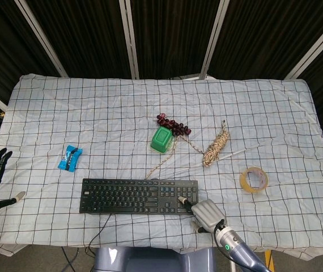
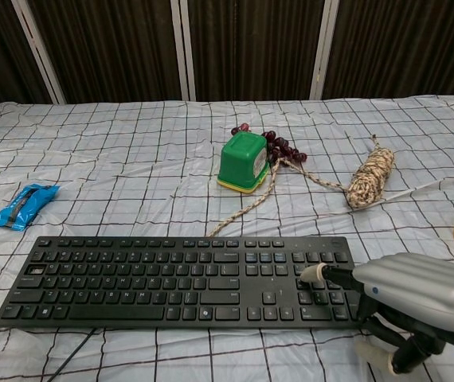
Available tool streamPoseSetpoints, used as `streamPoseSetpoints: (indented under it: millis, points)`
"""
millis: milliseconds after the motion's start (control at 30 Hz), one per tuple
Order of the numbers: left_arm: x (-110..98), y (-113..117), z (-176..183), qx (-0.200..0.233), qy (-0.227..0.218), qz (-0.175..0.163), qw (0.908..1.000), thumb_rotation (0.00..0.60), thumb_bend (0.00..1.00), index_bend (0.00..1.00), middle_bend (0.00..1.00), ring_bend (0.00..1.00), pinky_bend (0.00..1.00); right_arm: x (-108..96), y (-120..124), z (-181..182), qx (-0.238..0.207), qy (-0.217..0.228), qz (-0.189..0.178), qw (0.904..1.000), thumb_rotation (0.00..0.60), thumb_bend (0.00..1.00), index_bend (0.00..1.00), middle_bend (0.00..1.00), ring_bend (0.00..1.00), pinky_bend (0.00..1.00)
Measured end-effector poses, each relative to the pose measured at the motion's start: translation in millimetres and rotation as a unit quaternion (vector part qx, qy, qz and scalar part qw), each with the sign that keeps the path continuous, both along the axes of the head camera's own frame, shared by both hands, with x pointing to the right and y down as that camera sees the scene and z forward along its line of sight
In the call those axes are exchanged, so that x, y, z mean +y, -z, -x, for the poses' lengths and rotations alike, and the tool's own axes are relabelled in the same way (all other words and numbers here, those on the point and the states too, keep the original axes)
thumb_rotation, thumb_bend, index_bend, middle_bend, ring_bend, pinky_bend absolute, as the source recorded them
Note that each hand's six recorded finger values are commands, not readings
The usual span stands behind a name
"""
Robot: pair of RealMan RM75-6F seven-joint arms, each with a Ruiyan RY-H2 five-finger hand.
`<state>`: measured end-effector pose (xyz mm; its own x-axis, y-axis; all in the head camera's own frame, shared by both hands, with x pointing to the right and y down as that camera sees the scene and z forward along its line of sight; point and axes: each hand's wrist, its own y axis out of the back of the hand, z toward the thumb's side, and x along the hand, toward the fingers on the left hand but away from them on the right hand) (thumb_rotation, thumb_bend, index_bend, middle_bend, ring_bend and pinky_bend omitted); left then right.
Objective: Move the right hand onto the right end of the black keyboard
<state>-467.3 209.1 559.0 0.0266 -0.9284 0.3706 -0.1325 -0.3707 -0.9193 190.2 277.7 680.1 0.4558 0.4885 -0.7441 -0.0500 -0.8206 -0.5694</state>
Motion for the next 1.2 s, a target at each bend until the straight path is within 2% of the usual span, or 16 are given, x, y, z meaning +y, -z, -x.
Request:
streamPoseSetpoints:
  millis: [267, 833, 967, 1133, 1200]
  points:
    - [-1, -1, 1, -0.002, 0.002, 0.0, 1.0, 0.6, 0.0, 0.0, 0.0, 0.0, 0.0, 5, -1, 7, -0.006, -0.003, 0.005, 1.0, 0.6, 0.43, 0.12, 0.82, 0.83, 0.74]
    - [-1, 0, 2, -0.002, 0.003, -0.001, 1.0, 0.6, 0.0, 0.0, 0.0, 0.0, 0.0, 8, -3, 10, -0.003, -0.006, 0.005, 1.0, 0.6, 0.43, 0.13, 0.82, 0.83, 0.73]
    - [-1, 1, 2, -0.001, 0.003, -0.002, 1.0, 0.6, 0.0, 0.0, 0.0, 0.0, 0.0, 1, 1, 10, -0.005, -0.008, -0.007, 0.9999, 0.6, 0.43, 0.13, 0.82, 0.82, 0.74]
    - [0, 1, 2, 0.0, 0.003, -0.003, 1.0, 0.6, 0.0, 0.0, 0.0, 0.0, 0.0, -18, 15, 6, -0.011, -0.021, -0.043, 0.9988, 0.6, 0.44, 0.13, 0.81, 0.79, 0.72]
    - [0, 2, 2, 0.0, 0.003, -0.003, 1.0, 0.6, 0.0, 0.0, 0.0, 0.0, 0.0, -27, 23, 1, -0.013, -0.026, -0.062, 0.9976, 0.6, 0.43, 0.13, 0.77, 0.74, 0.68]
